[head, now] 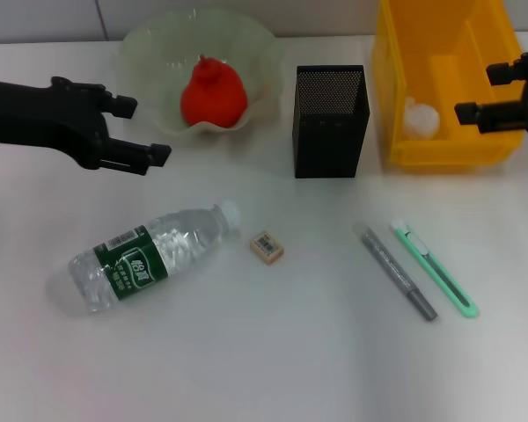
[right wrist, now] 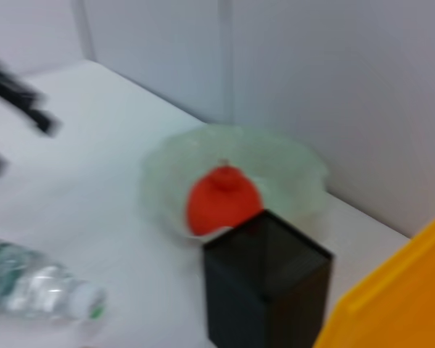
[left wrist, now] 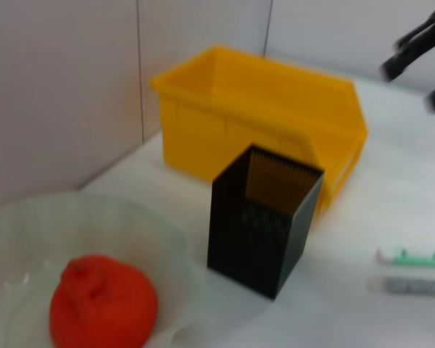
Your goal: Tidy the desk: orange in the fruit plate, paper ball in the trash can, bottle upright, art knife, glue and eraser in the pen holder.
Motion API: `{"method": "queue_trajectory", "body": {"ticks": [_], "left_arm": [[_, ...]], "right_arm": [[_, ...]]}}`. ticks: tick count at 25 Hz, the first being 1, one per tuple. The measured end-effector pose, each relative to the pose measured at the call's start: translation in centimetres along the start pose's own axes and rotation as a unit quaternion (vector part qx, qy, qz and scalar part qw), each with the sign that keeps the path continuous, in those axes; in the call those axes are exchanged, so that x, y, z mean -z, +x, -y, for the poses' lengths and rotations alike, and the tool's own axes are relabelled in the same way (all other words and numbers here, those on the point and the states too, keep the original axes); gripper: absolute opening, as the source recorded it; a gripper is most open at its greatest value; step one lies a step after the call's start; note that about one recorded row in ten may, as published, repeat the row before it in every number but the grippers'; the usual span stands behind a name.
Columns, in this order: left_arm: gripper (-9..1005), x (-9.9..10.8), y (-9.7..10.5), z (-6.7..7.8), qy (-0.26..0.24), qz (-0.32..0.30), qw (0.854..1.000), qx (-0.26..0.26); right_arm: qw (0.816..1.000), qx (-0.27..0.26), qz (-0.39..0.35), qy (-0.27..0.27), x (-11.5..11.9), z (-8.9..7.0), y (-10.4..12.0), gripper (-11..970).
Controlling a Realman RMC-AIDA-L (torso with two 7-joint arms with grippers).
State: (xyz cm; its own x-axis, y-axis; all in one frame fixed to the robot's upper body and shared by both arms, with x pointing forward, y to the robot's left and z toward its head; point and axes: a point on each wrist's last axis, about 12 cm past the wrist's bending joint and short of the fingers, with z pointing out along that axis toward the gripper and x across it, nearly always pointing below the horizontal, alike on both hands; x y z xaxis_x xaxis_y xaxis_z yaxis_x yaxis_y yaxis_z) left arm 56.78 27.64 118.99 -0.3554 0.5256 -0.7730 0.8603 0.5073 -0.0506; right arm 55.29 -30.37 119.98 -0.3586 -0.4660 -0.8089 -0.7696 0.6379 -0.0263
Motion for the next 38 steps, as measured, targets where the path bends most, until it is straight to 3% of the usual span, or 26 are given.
{"method": "queue_trajectory", "body": {"ticks": [1,5,7,8,12,14,16,22,38], "left_arm": [[821,-0.4,-1.4,0.3,-0.008,-0.033,0.999,-0.004],[820,-1.2,-3.1,0.7,-0.017,-0.074,0.997,-0.01],[819,-2.6,-4.6,1.4,-0.016,-0.109,0.994,-0.028],[819,-4.2,-5.6,2.1,-0.006,-0.141,0.989,-0.048],[818,-6.5,-6.2,3.3,0.005,-0.189,0.979,-0.071],[817,-7.1,-6.3,3.6,0.006,-0.199,0.977,-0.074],[817,-9.4,-6.5,5.0,0.005,-0.225,0.97,-0.089],[815,-12.0,-6.1,6.0,-0.003,-0.265,0.959,-0.102],[810,-14.6,-5.0,4.9,-0.031,-0.284,0.954,-0.095]], "right_arm": [[1.0,0.008,0.013,-0.007,0.5,-0.3,0.7,731],[0.996,0.029,0.067,-0.043,1.9,-1.6,3.9,729],[0.994,0.032,0.086,-0.061,2.4,-2.3,5.4,729],[0.993,0.026,0.095,-0.068,2.8,-2.5,6.6,729],[0.993,0.005,0.096,-0.071,3.1,-2.6,7.9,730],[0.993,-0.002,0.096,-0.071,3.2,-2.6,8.6,730],[0.993,-0.004,0.097,-0.071,3.3,-2.8,9.2,730],[0.991,-0.018,0.101,-0.08,2.9,-3.2,10.1,730],[0.986,-0.007,0.107,-0.127,2.3,-4.1,10.6,730]]}}
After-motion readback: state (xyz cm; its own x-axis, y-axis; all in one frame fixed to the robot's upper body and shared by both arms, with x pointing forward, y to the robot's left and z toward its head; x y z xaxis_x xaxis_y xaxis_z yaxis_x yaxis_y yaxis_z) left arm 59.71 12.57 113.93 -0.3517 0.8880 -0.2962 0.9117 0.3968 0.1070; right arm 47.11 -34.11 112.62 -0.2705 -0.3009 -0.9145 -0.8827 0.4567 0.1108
